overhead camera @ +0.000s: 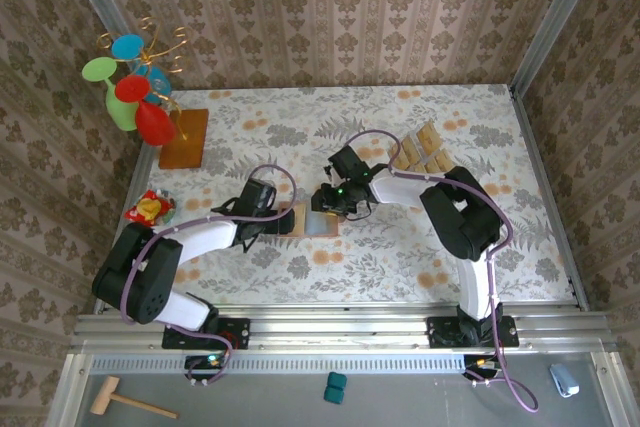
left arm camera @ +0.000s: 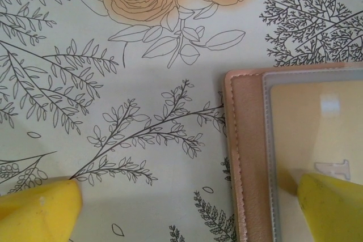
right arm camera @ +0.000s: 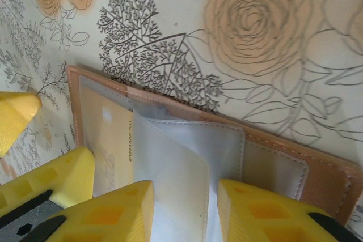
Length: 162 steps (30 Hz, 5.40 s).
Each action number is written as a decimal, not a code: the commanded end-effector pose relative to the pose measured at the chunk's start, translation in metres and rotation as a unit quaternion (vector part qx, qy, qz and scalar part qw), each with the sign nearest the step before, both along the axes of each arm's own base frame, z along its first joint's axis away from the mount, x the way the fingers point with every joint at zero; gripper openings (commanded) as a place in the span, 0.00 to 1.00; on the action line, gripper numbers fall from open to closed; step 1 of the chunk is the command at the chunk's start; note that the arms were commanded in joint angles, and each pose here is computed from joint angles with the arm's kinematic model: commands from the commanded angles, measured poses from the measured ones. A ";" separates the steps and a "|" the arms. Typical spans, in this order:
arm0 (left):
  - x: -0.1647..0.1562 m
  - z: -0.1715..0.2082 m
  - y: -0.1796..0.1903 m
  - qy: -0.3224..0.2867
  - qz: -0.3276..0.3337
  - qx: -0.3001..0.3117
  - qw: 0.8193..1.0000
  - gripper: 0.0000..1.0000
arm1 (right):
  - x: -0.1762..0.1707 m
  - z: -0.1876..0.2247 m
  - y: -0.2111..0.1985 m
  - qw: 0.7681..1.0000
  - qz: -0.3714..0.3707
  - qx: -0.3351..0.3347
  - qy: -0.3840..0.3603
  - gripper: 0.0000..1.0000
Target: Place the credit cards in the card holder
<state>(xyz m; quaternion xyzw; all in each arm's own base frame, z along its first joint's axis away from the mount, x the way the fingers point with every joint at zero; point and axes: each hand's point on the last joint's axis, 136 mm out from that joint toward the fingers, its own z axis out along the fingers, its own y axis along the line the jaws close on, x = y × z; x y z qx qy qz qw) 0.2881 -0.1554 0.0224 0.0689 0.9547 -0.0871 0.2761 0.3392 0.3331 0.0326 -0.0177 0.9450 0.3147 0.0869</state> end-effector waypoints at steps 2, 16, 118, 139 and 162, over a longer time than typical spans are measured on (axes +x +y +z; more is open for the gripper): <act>-0.012 -0.017 -0.005 0.027 -0.005 -0.017 0.999 1.00 | -0.006 0.007 0.009 1.000 0.013 0.003 0.010 0.36; -0.008 0.011 0.018 -0.009 0.056 -0.023 0.998 1.00 | -0.009 0.047 0.023 0.999 0.023 0.014 -0.022 0.39; 0.010 0.042 -0.023 -0.026 0.015 -0.084 0.996 1.00 | 0.031 0.123 -0.239 0.960 -0.133 -0.215 -0.120 0.44; 0.010 0.039 -0.026 -0.018 0.012 -0.082 0.996 1.00 | 0.111 0.112 -0.268 0.915 -0.088 -0.372 -0.127 0.39; 0.012 0.039 -0.027 -0.016 0.011 -0.078 0.997 1.00 | 0.146 0.076 -0.273 0.885 -0.040 -0.451 -0.104 0.27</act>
